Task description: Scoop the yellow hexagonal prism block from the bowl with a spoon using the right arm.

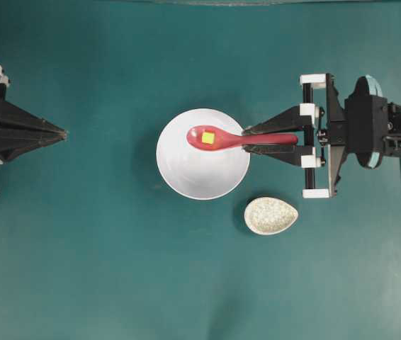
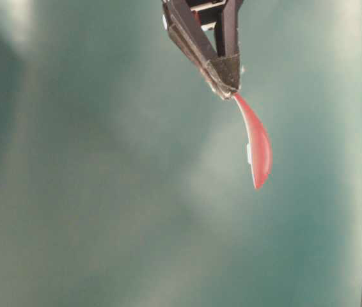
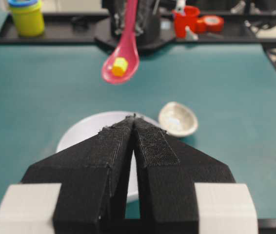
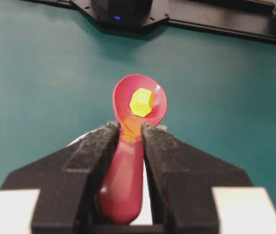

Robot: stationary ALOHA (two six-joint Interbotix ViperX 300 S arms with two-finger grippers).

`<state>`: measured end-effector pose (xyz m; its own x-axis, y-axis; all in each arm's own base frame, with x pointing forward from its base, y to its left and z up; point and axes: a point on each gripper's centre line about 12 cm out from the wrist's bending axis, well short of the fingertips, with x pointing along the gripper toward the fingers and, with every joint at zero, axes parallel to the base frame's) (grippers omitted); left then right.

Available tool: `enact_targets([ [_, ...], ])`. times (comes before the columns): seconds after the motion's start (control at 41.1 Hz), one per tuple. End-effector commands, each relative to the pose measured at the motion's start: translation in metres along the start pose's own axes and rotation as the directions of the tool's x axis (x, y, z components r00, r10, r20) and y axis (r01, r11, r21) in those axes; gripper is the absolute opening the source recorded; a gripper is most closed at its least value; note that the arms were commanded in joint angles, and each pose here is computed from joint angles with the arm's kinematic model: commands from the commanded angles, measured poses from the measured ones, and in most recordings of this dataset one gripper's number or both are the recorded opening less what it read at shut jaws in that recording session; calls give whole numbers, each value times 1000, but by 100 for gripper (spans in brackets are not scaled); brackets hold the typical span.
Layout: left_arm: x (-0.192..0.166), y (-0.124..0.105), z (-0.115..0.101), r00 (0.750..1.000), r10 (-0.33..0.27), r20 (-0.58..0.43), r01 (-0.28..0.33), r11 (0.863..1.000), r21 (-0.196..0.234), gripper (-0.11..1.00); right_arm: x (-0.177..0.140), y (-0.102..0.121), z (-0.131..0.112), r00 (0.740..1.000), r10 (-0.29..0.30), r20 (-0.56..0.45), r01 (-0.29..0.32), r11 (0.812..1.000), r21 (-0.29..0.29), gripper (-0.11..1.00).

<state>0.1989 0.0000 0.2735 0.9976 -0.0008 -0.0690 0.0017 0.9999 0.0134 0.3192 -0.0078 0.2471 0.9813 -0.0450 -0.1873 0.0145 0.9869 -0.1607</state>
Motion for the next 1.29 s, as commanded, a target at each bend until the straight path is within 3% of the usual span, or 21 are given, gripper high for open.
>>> enact_targets([
  [0.0, 2, 0, 7, 1000, 0, 21, 0, 1000, 2, 0, -2, -1, 11, 999, -4, 34, 4, 1000, 1, 24],
  [1.265, 3, 0, 7, 1000, 0, 21, 0, 1000, 3, 0, 0, -1, 10, 1000, -2, 31, 2, 1000, 13, 24],
])
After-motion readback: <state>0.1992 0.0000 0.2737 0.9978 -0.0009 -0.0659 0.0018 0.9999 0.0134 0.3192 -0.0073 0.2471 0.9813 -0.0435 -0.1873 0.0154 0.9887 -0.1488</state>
